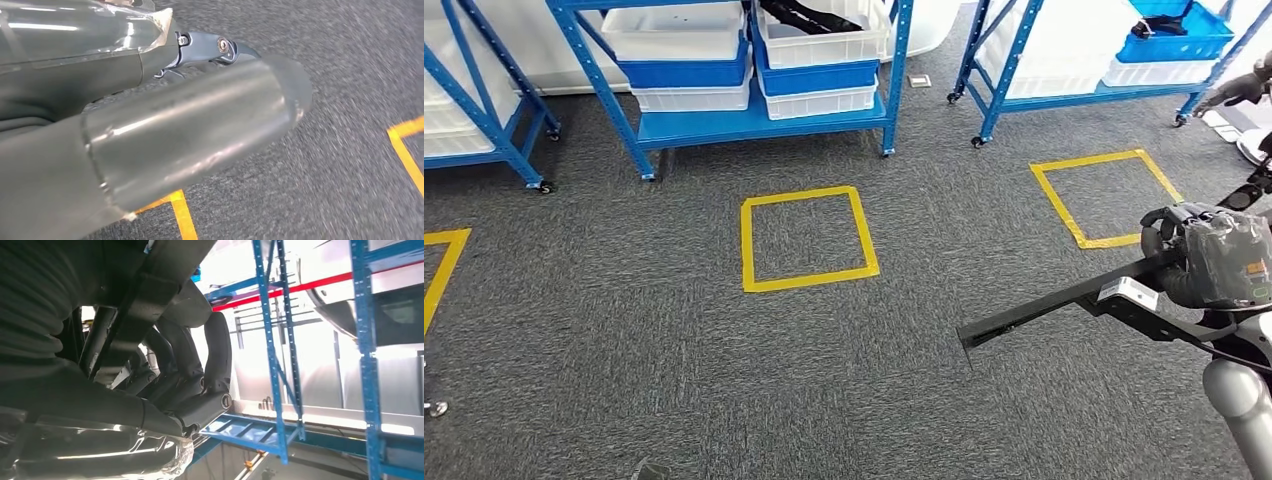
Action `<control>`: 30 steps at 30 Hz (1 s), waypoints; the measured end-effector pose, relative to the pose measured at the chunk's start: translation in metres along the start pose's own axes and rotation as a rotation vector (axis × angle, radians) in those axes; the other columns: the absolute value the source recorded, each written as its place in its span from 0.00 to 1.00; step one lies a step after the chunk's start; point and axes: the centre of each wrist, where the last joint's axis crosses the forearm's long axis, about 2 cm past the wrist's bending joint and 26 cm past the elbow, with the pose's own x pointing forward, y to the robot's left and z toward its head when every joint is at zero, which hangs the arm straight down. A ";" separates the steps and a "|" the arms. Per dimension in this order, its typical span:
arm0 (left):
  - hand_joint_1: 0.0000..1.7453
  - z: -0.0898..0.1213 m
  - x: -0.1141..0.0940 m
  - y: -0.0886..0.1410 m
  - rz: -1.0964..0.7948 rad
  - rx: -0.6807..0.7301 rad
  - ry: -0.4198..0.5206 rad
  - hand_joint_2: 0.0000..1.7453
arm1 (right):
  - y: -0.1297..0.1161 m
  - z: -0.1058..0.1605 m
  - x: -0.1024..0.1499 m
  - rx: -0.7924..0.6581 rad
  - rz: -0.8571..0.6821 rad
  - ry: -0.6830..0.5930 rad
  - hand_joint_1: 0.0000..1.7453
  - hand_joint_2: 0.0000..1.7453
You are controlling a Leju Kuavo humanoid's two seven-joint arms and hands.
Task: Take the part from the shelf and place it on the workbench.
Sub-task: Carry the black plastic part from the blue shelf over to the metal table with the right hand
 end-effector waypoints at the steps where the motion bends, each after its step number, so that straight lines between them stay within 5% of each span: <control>1: 0.00 0.000 0.000 0.000 0.000 0.000 -0.001 0.00 | -0.001 0.000 -0.001 -0.002 0.000 0.002 0.87 1.00; 30: 0.00 0.002 -0.002 0.001 -0.014 -0.008 -0.002 0.00 | -0.003 0.014 -0.007 0.019 -0.011 0.021 0.87 1.00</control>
